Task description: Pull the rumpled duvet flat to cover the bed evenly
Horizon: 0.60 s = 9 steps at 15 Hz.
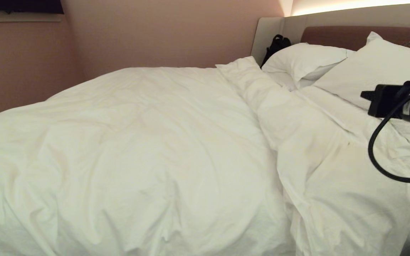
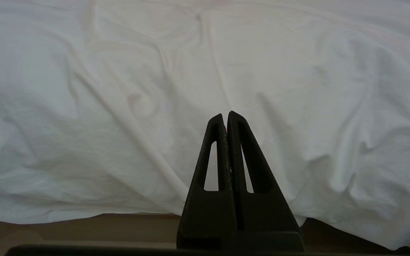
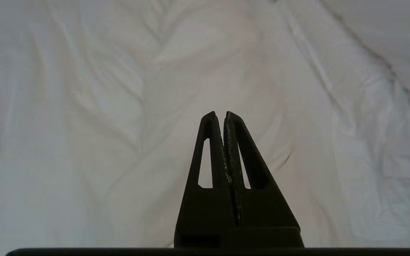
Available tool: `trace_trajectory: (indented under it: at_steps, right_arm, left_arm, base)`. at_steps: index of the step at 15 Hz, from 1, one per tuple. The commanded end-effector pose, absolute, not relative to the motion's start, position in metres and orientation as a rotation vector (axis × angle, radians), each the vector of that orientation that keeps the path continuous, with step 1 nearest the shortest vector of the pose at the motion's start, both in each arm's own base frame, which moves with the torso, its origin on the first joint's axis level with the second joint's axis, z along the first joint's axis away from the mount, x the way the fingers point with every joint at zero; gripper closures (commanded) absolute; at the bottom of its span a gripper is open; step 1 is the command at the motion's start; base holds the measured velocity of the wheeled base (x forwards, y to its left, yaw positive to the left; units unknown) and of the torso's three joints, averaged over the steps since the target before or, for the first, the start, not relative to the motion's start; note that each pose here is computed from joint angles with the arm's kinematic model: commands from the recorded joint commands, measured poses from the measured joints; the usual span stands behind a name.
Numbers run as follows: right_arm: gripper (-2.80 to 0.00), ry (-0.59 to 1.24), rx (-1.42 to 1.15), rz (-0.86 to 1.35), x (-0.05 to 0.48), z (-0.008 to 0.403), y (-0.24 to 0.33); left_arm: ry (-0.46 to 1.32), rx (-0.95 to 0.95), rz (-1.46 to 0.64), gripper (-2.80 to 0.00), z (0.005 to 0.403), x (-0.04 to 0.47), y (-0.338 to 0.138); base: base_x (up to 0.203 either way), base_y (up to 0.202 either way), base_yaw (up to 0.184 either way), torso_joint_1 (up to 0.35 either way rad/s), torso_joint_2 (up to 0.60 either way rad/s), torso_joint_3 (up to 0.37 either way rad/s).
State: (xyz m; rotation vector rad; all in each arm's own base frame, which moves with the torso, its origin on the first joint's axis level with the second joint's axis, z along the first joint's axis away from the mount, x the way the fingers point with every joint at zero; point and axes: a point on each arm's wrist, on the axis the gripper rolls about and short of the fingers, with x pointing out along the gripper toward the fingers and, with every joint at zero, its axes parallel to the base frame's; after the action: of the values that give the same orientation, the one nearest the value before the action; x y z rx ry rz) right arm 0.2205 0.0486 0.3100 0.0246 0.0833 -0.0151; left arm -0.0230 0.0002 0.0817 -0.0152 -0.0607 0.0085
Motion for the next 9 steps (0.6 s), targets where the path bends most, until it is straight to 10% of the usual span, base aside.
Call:
trace_trajectory:
  at_steps: [1,9]
  right_arm:
    - [0.0,0.007,0.048,-0.028,0.199,0.327,0.042]
    - [0.0,-0.165,0.089,0.023,0.112,0.343,0.023]
  left_arm:
    - [-0.062,-0.016,0.01,0.0,0.082,-0.023,0.0]
    - [-0.063,-0.016,0.01,0.0,0.082,-0.023,0.0]
  base:
    - [0.0,0.0,0.0,0.0,0.0,0.0]
    - [0.0,0.0,0.0,0.0,0.0,0.0]
